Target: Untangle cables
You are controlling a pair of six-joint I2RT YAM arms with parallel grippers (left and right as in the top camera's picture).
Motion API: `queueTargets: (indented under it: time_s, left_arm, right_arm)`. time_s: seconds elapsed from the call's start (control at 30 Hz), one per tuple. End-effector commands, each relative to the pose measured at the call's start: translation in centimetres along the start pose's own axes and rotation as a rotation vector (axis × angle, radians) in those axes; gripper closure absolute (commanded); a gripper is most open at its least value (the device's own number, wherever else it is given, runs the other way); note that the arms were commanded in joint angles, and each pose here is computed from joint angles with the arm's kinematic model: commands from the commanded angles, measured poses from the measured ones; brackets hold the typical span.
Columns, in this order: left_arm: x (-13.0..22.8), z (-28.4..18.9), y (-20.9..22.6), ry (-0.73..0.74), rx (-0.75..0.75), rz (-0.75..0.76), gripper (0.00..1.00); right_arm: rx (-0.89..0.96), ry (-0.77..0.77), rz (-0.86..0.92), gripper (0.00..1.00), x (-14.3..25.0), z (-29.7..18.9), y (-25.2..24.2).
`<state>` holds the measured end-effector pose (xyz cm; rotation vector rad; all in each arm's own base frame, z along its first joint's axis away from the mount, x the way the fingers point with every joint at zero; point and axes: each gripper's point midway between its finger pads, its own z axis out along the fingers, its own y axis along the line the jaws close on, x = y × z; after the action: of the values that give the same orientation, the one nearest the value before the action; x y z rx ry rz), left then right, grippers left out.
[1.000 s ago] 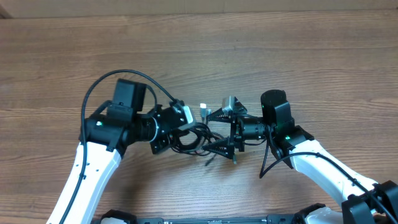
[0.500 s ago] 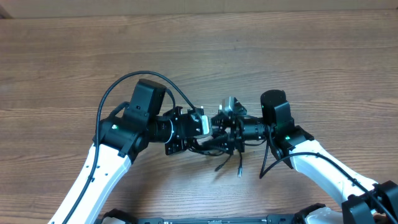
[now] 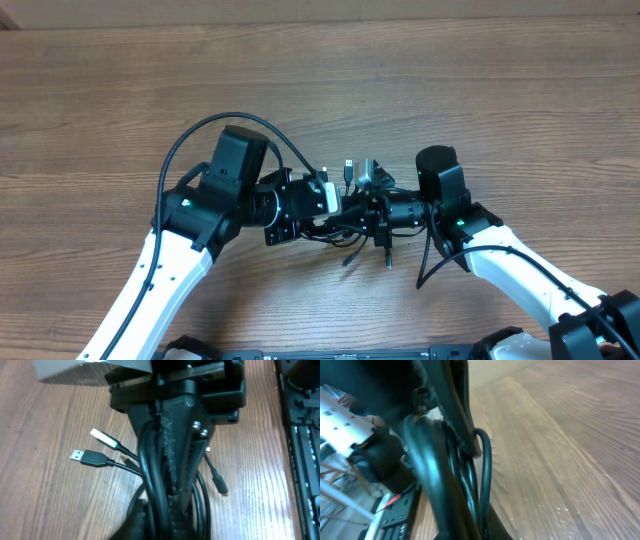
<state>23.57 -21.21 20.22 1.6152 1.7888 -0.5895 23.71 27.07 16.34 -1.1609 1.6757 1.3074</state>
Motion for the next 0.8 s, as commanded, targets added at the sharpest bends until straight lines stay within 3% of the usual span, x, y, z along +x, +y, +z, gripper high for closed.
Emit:
queueTargets:
  time_s: [0.0,0.33,0.53,0.77]
  left_arm:
    - [-0.5,-0.4,0.0,0.0,-0.008,0.01,0.01]
    - [0.6,-0.4,0.7,0.058,-0.054,-0.134,0.0]
    - [3.5,-1.2,3.4,0.184,-0.252,-0.425,0.0]
    - [5.8,-2.5,5.4,0.235,-0.466,-0.747,0.0]
  right_arm:
    - [0.066,-0.004,-0.004,0.96,-0.4,-0.4,-1.3]
    - [0.224,-0.002,0.075,0.96,-0.3,-0.8,-4.0]
    - [0.322,-0.024,0.151,0.96,-0.6,-1.3,-5.7]
    - [0.335,-0.036,0.165,0.96,-0.9,-1.4,-5.9]
